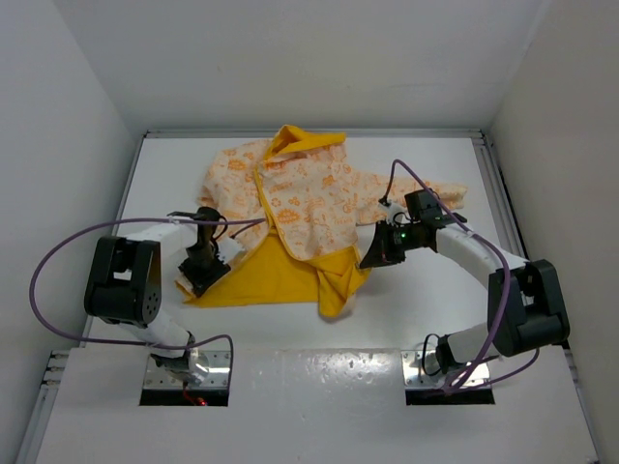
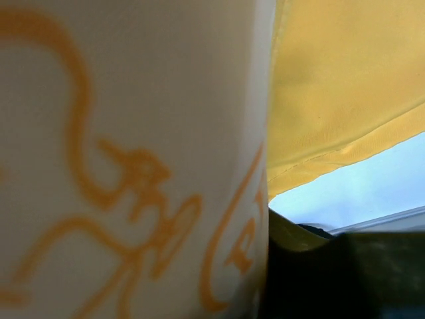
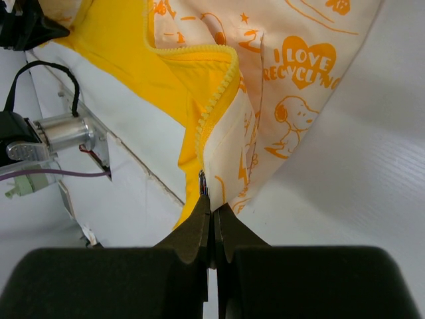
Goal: Zip up the jacket
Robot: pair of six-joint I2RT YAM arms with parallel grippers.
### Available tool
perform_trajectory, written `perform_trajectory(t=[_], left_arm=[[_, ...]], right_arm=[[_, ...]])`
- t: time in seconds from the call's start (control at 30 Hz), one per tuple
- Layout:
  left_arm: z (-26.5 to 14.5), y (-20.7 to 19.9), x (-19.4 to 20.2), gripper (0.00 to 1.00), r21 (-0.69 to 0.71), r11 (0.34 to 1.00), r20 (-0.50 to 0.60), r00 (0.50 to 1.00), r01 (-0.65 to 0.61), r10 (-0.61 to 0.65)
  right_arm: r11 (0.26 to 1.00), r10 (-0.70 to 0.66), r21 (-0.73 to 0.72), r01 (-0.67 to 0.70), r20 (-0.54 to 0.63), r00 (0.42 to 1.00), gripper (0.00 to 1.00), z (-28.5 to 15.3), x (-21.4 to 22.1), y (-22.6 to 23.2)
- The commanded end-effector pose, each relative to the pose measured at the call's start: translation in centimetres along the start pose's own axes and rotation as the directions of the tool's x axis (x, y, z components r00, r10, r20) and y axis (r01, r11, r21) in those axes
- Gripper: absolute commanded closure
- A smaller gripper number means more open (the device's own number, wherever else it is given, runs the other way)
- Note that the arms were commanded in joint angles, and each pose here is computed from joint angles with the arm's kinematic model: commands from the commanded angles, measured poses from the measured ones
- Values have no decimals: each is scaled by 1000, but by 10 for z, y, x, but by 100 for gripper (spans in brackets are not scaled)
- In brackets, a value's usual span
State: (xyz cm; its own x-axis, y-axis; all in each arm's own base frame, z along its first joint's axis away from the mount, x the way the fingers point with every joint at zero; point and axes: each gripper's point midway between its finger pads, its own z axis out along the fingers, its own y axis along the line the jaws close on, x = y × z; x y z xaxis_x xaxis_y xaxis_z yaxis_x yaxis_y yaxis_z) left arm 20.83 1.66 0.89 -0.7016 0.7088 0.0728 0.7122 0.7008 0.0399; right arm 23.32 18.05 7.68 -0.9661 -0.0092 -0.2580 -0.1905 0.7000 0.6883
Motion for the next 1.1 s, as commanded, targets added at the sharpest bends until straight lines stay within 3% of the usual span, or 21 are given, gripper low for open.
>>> perform_trajectory(t=[0.0, 0.07, 0.1, 0.17, 0.23, 0.3, 0.33, 0.4, 0.43, 0.5, 0.53, 0.63, 0.67, 0.77, 0.87, 0.9, 1.0, 1.07], left_arm=[[-4, 4, -1, 56, 13, 1000, 7, 1000, -6, 6], [-3, 3, 4, 66, 29, 1000, -11, 1000, -8, 8], [-4, 4, 1, 81, 30, 1000, 2, 1000, -7, 7], [-8, 7, -4, 97, 33, 999, 22, 1000, -7, 6], [-13, 0, -10, 100, 98, 995, 52, 999, 0, -5], [-33, 7, -30, 100, 114, 993, 153, 987, 23, -40], [-50, 2, -46, 100, 156, 987, 259, 964, 28, -68], [-82, 12, -69, 100, 175, 984, 425, 900, 24, -98], [-102, 0, -87, 100, 248, 968, 542, 833, -28, -114], [-131, -8, -101, 100, 267, 959, 676, 727, -95, -117], [-150, -21, -115, 100, 315, 935, 750, 646, -164, -140], [-168, -54, -125, 100, 443, 849, 804, 547, -288, -234], [-187, -68, -132, 100, 487, 788, 836, 463, -378, -295], [-189, -98, -142, 100, 676, 594, 731, 498, -436, -466], [-186, -119, -150, 100, 821, 428, 568, 629, -379, -531], [-195, -127, -144, 100, 844, 357, 537, 632, -400, -559], [-218, -135, -136, 100, 826, 313, 557, 588, -470, -586], [-234, -131, -133, 100, 776, 373, 625, 544, -509, -559]], right_arm=[[998, -60, -18, 61, 46, 997, 100, -3, -19, 9], [998, -63, -16, 64, 44, 997, 100, -3, -18, 8], [998, -66, -15, 67, 47, 997, 100, -3, -20, 8], [997, -75, -17, 76, 51, 996, 100, -3, -21, 9], [996, -81, -22, 82, 55, 995, 100, -4, -22, 11], [993, -111, -24, 113, 68, 992, 100, -8, -25, 16], [991, -127, -29, 130, 73, 989, 100, -9, -26, 19], [986, -160, -31, 164, 89, 983, 100, -15, -30, 25], [982, -180, -36, 185, 101, 978, 100, -17, -32, 29], [974, -212, -56, 221, 127, 969, 100, -22, -36, 39], [969, -224, -71, 235, 140, 965, 100, -24, -39, 43], [949, -265, -118, 292, 199, 943, 100, -32, -46, 61], [947, -262, -131, 292, 211, 942, 100, -34, -47, 65], [917, -311, -156, 368, 300, 902, 100, -48, -59, 86], [891, -338, -183, 415, 342, 877, 100, -60, -63, 106], [881, -352, -192, 432, 344, 870, 100, -62, -60, 112], [836, -427, -187, 515, 368, 826, 100, -67, -51, 131], [816, -466, -179, 550, 361, 808, 100, -67, -44, 138]])
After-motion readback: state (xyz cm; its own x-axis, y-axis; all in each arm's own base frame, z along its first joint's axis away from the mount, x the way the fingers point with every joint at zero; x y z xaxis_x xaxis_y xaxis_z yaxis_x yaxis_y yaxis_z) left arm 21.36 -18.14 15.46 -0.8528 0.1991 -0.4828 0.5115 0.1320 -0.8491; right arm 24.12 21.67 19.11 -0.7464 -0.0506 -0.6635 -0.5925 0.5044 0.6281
